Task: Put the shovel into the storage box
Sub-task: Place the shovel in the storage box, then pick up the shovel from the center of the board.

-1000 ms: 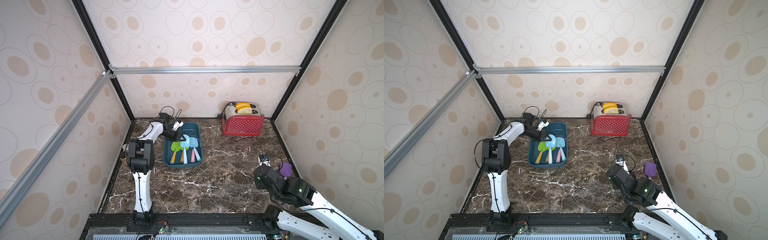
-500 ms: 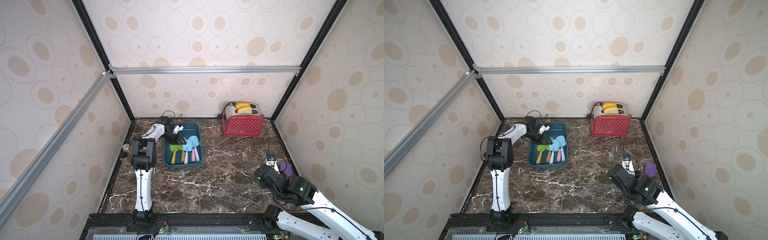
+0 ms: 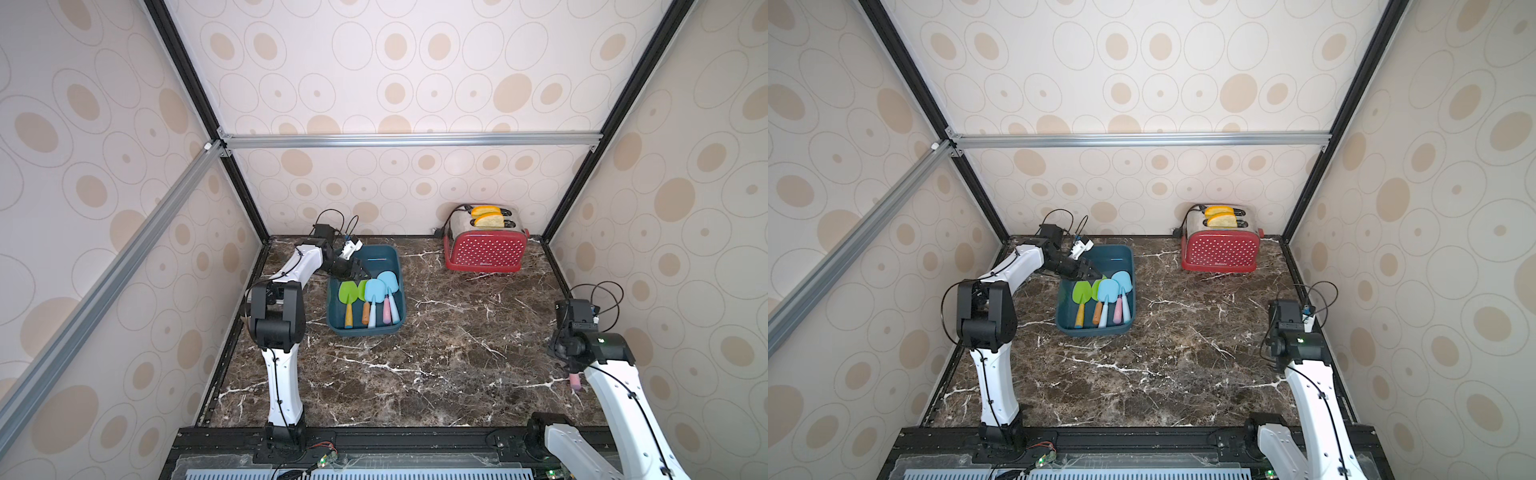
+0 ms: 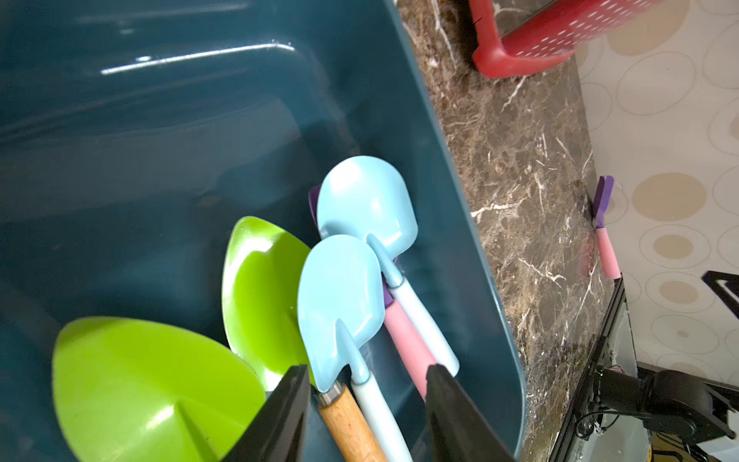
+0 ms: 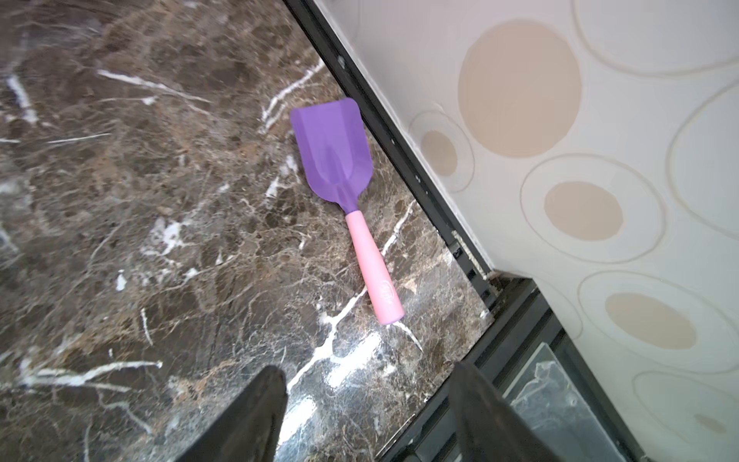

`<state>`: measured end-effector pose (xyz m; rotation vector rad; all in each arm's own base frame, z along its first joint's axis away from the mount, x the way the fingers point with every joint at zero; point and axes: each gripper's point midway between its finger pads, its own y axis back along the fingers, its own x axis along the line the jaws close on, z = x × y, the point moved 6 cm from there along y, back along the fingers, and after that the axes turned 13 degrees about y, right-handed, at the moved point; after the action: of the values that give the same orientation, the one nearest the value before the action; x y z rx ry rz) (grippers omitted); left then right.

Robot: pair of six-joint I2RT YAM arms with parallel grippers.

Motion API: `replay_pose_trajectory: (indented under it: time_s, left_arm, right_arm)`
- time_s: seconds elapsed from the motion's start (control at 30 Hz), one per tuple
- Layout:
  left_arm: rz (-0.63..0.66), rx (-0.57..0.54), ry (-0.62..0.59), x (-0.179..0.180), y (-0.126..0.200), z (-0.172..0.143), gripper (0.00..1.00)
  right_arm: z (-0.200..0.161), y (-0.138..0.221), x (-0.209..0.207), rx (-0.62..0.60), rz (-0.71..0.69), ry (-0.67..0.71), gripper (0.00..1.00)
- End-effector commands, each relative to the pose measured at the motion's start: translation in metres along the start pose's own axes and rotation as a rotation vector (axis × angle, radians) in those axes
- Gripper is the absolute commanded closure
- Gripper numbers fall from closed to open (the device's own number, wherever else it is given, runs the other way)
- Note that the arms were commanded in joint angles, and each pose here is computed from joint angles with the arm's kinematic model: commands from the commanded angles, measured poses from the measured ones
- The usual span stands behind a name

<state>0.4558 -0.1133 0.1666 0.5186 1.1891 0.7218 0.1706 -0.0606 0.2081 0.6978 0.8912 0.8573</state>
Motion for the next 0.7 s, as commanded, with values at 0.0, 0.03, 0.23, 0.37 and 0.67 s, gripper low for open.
replay_pose_trajectory:
  time_s: [0.0, 0.03, 0.23, 0.37, 0.67]
  left_arm:
    - [-0.038, -0.065, -0.015, -0.012, 0.015, 0.006, 0.48]
    - [-0.047, -0.074, -0.018, -0.014, 0.017, 0.006, 0.48]
    - [-0.082, -0.124, -0.049, -0.028, 0.029, 0.008, 0.47]
    - [-0.092, -0.148, -0.062, -0.034, 0.035, 0.005, 0.46]
    - [-0.110, -0.167, -0.072, -0.040, 0.041, 0.003, 0.45]
  right_arm:
    - [0.007, -0.020, 0.006, 0.037, 0.100, -0.004, 0.29]
    - [0.007, -0.025, 0.006, 0.063, 0.094, -0.011, 0.29]
    - [0.003, -0.062, 0.007, 0.171, 0.112, -0.048, 0.28]
    - [-0.004, -0.088, 0.002, 0.235, 0.172, -0.137, 0.29]
    - [-0.021, -0.132, 0.003, 0.385, 0.232, -0.215, 0.30]
